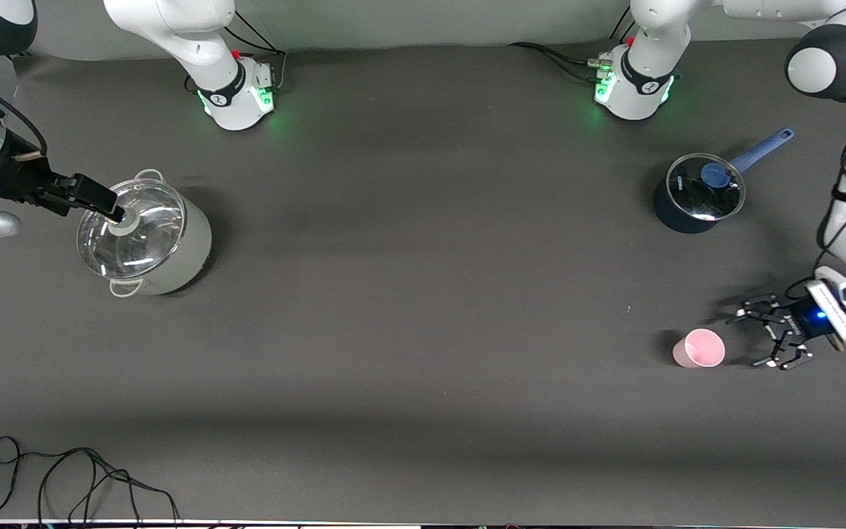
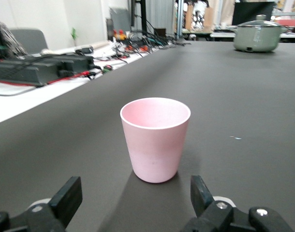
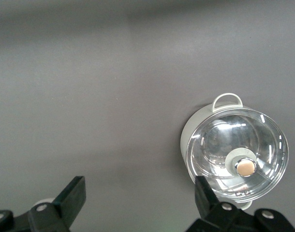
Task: Transfer pink cup from left to right arm
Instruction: 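Lower the left gripper over the pink cup and grasp it, then lift the pink cup with the left gripper toward the table middle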
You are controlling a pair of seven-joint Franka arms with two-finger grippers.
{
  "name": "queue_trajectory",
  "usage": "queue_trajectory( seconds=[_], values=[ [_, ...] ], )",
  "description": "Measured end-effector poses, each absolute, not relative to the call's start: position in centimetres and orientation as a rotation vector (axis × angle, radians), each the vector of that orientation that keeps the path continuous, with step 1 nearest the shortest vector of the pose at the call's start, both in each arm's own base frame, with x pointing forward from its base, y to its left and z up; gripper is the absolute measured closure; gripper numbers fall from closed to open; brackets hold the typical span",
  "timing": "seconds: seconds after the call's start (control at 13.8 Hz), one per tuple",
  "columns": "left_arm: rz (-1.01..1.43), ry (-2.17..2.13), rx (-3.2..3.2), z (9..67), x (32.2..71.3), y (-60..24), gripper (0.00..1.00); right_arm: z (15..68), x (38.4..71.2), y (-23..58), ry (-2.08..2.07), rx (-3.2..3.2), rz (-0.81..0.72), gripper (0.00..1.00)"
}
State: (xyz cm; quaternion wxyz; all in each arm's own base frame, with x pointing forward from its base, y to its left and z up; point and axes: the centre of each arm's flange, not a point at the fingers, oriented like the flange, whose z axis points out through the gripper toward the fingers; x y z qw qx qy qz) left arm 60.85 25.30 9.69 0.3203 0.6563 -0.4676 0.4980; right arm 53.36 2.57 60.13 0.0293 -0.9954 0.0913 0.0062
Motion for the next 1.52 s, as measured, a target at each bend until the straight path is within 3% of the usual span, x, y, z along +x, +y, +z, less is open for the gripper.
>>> queue_trajectory(
  seconds=[0.87,0.94,1.01,1.23,1.52],
  values=[
    [1.391,-1.117,1.741,5.5,60.8,16.9,0.02,60.1,53.4,2.6,0.28,-3.07,0.02,0.0],
    [1.39,-1.112,1.741,5.4,60.8,16.4,0.09,60.1,53.4,2.6,0.28,-3.07,0.02,0.0],
    [1.389,-1.108,1.741,5.3,60.8,16.2,0.09,60.1,53.4,2.6,0.28,-3.07,0.02,0.0],
    [1.391,-1.104,1.743,5.3,60.8,16.2,0.35,60.1,53.4,2.6,0.28,-3.07,0.02,0.0],
    [1.392,-1.098,1.724,5.9,61.0,14.7,0.35,60.1,53.4,2.6,0.28,-3.07,0.02,0.0]
  ],
)
